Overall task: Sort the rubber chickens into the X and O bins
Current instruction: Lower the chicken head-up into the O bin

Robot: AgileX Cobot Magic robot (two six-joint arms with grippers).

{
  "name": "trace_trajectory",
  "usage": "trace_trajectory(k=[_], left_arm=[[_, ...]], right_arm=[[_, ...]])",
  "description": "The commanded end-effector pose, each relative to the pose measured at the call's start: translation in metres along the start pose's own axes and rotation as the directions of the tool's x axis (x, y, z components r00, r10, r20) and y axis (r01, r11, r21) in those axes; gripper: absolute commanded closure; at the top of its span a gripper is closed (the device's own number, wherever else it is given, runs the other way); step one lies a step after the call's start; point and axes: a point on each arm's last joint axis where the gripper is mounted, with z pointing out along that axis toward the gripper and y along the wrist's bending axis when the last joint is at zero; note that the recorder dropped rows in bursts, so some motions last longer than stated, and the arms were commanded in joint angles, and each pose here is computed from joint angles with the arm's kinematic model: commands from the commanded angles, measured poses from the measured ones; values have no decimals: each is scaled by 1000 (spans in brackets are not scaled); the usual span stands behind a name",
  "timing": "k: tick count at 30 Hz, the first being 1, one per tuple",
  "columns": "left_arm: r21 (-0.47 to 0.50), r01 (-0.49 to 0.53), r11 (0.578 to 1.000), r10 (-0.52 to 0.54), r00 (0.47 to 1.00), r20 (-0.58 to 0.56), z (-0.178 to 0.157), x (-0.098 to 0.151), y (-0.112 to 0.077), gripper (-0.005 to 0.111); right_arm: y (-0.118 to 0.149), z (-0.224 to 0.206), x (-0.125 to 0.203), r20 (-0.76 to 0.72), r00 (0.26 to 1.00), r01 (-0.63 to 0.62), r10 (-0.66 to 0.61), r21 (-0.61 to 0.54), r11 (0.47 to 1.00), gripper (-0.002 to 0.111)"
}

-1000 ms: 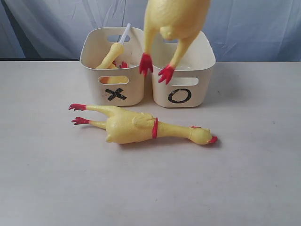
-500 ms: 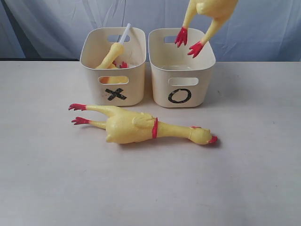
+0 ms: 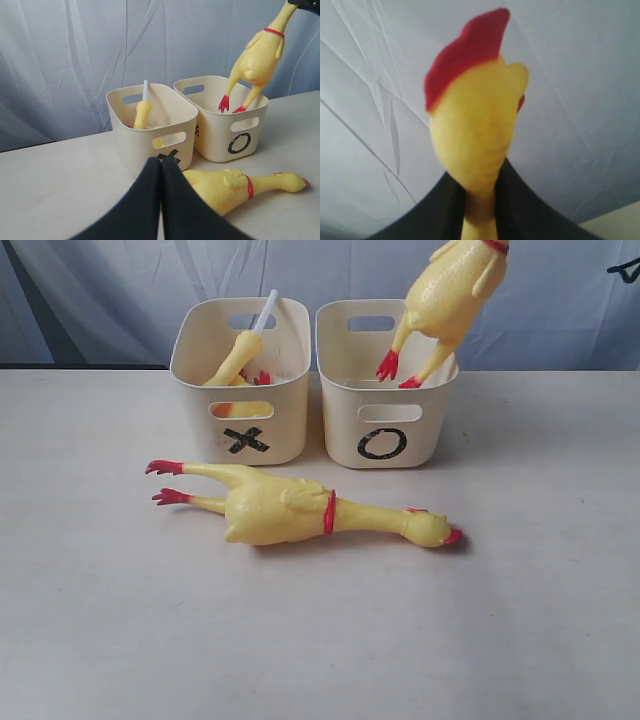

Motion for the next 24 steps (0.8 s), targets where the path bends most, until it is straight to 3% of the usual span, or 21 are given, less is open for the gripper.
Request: trace_trajectory(k=[1,15,24], left_arm=[[2,5,1000,-5,1000,5,-1,1,0,107],[5,9,1000,-9,1000,3,-1,1,0,107],[5,9,1000,-9,1000,3,-1,1,0,107]], right_arm=[[-4,14,5,-1,1000,-10,10,2,1000,109],[2,57,26,-169,986,-20,14,-30,999,109],[4,66,38,-192,981,-20,14,-33,999,109]])
